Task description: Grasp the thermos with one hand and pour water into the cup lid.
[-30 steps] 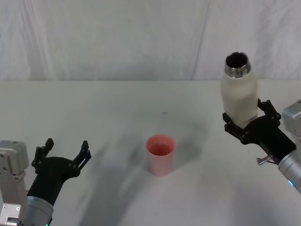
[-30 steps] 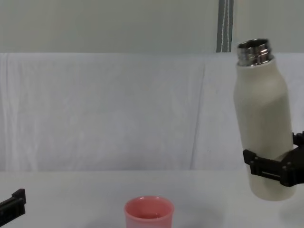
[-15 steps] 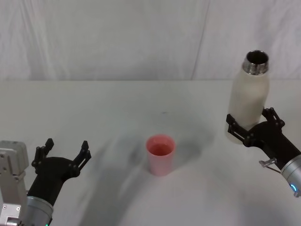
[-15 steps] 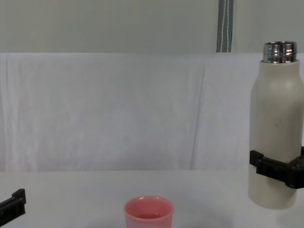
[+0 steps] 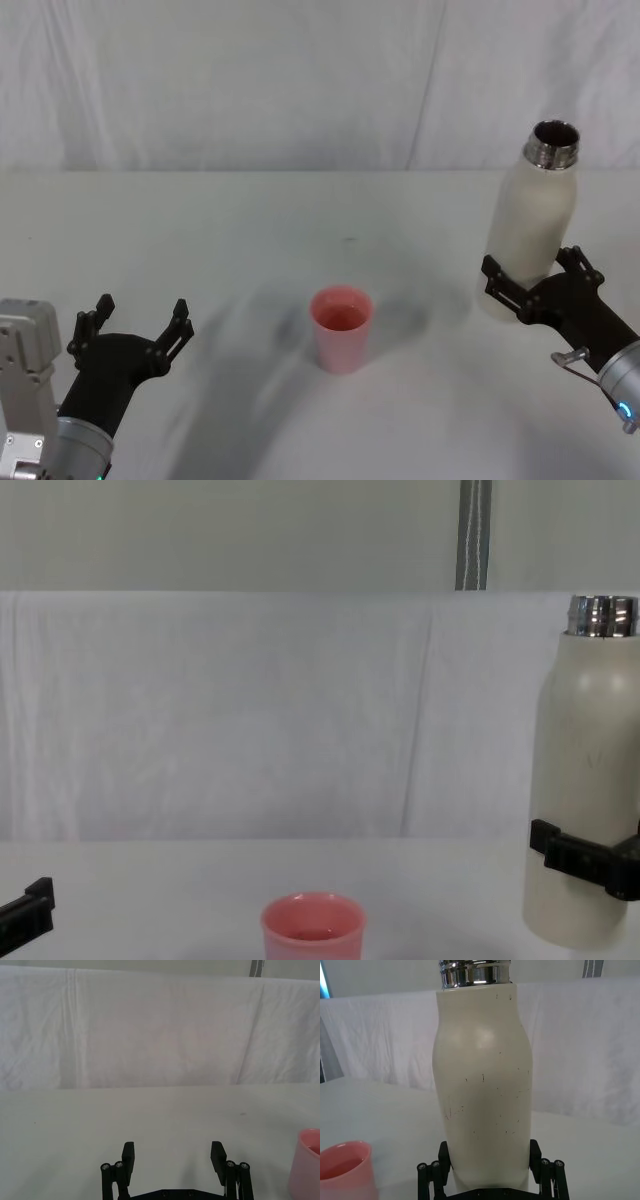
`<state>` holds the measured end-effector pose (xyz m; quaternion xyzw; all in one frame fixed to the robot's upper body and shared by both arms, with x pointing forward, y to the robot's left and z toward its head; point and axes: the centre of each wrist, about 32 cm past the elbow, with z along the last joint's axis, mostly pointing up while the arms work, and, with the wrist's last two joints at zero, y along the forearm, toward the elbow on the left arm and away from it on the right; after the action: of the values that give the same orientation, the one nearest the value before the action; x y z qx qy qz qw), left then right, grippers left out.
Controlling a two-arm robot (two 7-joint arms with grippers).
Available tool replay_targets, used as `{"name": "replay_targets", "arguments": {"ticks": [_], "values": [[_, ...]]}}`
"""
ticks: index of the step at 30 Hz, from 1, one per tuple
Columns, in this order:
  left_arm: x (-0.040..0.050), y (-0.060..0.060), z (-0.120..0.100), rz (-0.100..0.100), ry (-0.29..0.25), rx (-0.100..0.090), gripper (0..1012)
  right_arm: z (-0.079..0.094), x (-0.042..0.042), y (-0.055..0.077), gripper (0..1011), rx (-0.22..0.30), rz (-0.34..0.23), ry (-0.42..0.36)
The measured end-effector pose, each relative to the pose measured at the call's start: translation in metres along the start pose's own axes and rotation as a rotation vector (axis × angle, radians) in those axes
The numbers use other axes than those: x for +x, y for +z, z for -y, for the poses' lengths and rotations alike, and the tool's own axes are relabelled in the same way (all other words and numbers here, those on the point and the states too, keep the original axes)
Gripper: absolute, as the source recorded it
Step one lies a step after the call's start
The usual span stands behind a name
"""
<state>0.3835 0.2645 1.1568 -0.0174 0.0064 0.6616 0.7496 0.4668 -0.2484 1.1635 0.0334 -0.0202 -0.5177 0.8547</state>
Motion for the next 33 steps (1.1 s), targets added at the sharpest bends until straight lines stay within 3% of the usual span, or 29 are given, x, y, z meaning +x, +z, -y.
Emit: {"name": "replay_targets", "arguments": {"ticks": [18,33], "values": [[0.0000,0.000,0.000,0.000,0.000,0.000,1001,0.001,0.0005,-0.013,951,-0.036,-0.075,-0.006],[0.0000,0.000,0.000,0.000,0.000,0.000,1001,-0.004,0.0038,-0.021,951,-0.058,-0.063,-0.012]]}}
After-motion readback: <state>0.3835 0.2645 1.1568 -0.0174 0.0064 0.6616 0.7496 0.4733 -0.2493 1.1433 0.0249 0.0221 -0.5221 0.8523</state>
